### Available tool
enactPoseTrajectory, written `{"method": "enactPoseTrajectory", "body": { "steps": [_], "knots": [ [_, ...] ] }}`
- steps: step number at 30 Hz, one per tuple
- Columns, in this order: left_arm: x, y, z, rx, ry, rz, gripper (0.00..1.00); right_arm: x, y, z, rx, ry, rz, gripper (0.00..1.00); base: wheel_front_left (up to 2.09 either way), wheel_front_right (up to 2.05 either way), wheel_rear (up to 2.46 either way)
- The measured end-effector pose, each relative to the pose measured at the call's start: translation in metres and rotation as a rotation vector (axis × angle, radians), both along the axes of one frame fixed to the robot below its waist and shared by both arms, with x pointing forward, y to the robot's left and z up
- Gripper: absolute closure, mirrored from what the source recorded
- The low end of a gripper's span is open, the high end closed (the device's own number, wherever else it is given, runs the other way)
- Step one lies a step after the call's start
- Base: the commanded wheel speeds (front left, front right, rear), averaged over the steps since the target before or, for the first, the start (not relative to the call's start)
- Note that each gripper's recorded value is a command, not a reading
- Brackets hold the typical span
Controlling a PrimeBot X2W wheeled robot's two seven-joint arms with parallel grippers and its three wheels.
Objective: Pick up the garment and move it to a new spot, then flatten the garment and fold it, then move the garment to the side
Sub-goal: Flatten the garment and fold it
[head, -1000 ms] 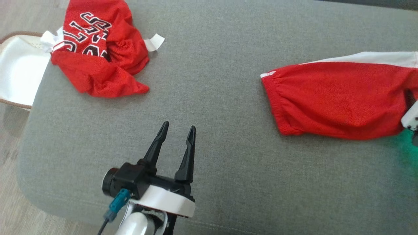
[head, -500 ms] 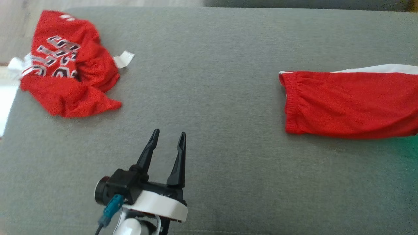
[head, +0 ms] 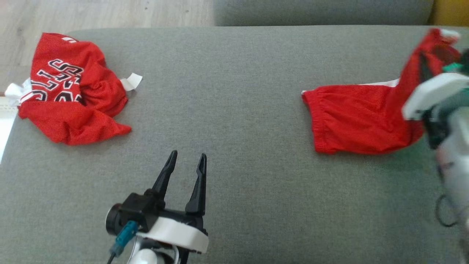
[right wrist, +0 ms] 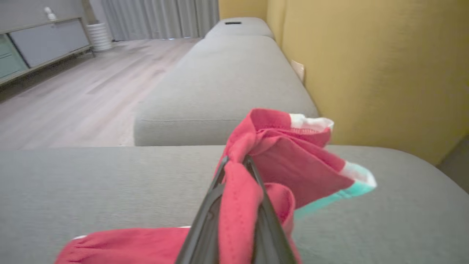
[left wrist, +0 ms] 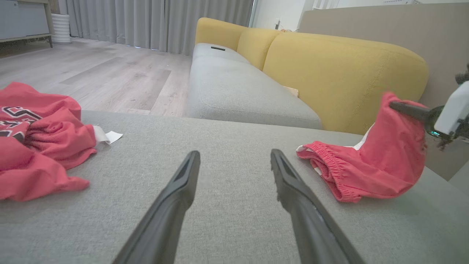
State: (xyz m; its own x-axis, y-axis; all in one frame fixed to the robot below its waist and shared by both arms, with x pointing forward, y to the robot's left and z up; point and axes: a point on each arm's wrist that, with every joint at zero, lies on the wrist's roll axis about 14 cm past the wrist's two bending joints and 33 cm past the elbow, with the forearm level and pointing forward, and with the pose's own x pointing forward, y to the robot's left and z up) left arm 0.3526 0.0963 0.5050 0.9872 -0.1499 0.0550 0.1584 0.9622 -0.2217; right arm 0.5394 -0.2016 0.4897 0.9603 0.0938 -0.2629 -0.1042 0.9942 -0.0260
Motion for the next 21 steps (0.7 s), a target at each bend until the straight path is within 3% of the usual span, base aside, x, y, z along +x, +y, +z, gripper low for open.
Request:
{"method": "enactPoseTrajectory", "body": {
  "steps": [4, 10, 18, 19, 20, 21],
  "knots": [
    [-0.009, 0.006, -0.005, 0.001, 0.018, 0.020, 0.00, -0.003, 0.062, 0.005, 0.009, -0.037, 0.146, 1.00, 0.00, 0.00, 0.00],
    [-0.016, 0.018, -0.005, 0.003, 0.019, 0.062, 0.00, -0.039, 0.134, -0.032, -0.010, 0.057, 0.352, 1.00, 0.00, 0.00, 0.00],
    [-0.017, 0.026, -0.007, -0.007, 0.030, 0.094, 0.00, -0.094, 0.164, -0.070, 0.037, 0.168, 0.460, 1.00, 0.00, 0.00, 0.00],
    [-0.017, 0.025, -0.007, -0.011, 0.031, 0.092, 0.00, -0.103, 0.164, -0.070, 0.062, 0.177, 0.456, 0.60, 0.00, 0.00, 0.00],
    [-0.017, 0.025, -0.007, -0.011, 0.030, 0.090, 0.00, -0.107, 0.163, -0.068, 0.079, 0.172, 0.450, 0.00, 0.00, 0.00, 0.00],
    [-0.017, 0.024, -0.006, -0.012, 0.029, 0.088, 0.00, -0.110, 0.163, -0.064, 0.097, 0.162, 0.447, 0.00, 0.00, 0.00, 0.00]
  ]
}}
